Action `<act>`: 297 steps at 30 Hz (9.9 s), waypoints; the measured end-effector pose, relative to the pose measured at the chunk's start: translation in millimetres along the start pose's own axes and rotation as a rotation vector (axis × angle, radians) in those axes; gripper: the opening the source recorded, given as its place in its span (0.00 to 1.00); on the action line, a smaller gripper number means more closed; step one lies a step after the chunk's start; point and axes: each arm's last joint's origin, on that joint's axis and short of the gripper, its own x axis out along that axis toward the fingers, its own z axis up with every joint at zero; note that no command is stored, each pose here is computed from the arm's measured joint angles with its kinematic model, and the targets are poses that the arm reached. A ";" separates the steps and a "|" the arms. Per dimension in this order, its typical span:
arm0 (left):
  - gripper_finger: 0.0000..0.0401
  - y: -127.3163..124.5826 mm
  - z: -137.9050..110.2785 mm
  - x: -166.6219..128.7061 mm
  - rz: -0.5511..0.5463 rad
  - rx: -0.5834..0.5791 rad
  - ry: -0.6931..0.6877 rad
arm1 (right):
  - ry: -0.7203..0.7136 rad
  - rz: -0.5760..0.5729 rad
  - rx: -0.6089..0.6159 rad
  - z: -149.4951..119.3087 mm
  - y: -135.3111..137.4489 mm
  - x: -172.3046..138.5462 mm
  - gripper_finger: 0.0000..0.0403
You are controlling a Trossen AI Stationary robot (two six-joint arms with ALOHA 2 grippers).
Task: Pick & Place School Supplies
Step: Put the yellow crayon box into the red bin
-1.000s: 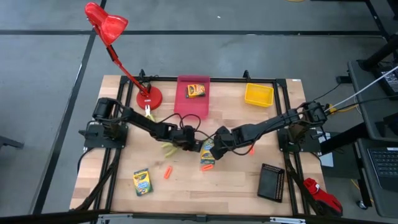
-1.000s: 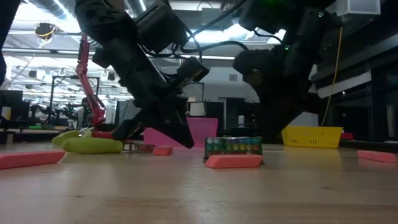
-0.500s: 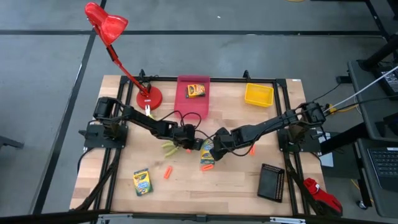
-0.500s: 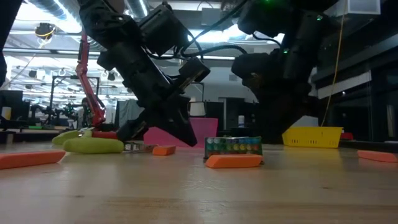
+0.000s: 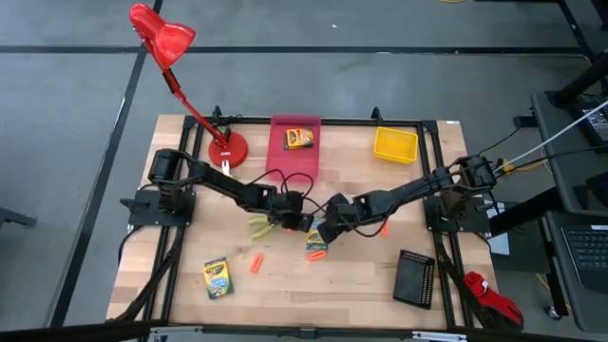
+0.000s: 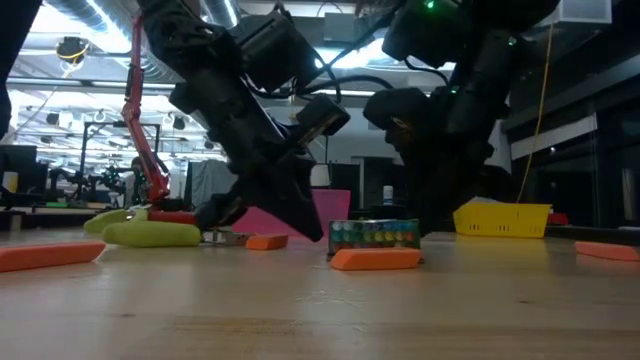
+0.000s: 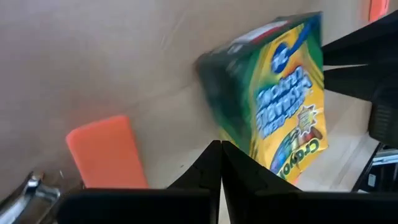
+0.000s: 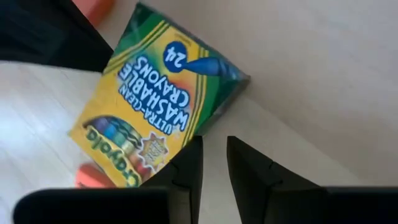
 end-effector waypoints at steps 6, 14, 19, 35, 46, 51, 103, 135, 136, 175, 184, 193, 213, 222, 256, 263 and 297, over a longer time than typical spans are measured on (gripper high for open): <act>0.01 0.2 3.4 1.1 -0.010 0.015 -0.016 | 0.017 0.037 0.022 2.3 1.6 9.7 0.18; 0.01 -8.7 8.9 10.1 -0.062 0.030 -0.013 | 0.067 0.109 0.035 0.2 6.9 15.1 0.14; 0.00 -17.0 11.4 5.7 -0.082 0.044 -0.005 | 0.076 0.132 0.028 -1.2 12.8 12.4 0.10; 0.00 -39.9 26.2 -34.3 -0.190 0.058 -0.063 | -0.088 0.118 -0.060 30.9 35.4 -11.6 0.10; 0.01 -21.3 23.9 -45.0 0.011 0.140 0.012 | -0.072 -0.024 -0.079 38.1 24.2 -26.6 0.10; 0.01 -18.4 11.4 -43.5 0.070 0.166 0.045 | -0.046 -0.086 -0.088 34.5 17.9 -33.2 0.10; 0.01 -6.9 14.6 -11.6 0.085 0.097 -0.015 | 0.039 -0.009 -0.046 15.5 -3.1 -2.9 0.10; 0.00 -21.1 21.8 -37.7 0.036 0.123 -0.093 | -0.115 0.022 -0.030 53.8 -6.5 -30.7 0.09; 0.00 -21.0 23.6 -39.8 0.039 0.125 -0.102 | -0.116 0.019 -0.035 55.8 -6.7 -32.1 0.09; 0.01 15.2 127.2 -139.8 0.165 0.106 -0.468 | -0.334 0.016 -0.199 217.5 -27.7 -77.8 0.03; 0.01 25.4 139.4 -180.1 0.238 0.139 -0.558 | -0.255 0.025 -0.229 216.8 -23.7 -75.4 0.03; 0.01 25.7 134.7 -184.1 0.223 0.155 -0.511 | -0.267 -0.034 -0.216 214.9 -24.7 -75.2 0.03; 0.00 36.9 42.3 -217.4 0.550 0.288 -0.062 | -0.076 -0.033 -0.385 139.1 29.2 -73.0 0.03; 0.04 19.7 -52.1 -239.9 0.432 0.262 0.213 | -0.070 0.062 -0.391 87.0 70.3 -79.9 0.03; 0.16 19.7 -230.6 -93.2 0.604 -0.015 0.328 | -0.247 0.036 -0.431 58.1 66.9 -161.5 0.03; 0.15 2.9 -198.9 -60.7 0.460 0.013 0.343 | -0.246 -0.009 -0.429 50.0 58.9 -176.4 0.03; 0.17 -20.5 -17.8 -95.7 0.181 0.326 0.123 | -0.155 0.211 -0.057 -1.4 37.2 -140.7 0.09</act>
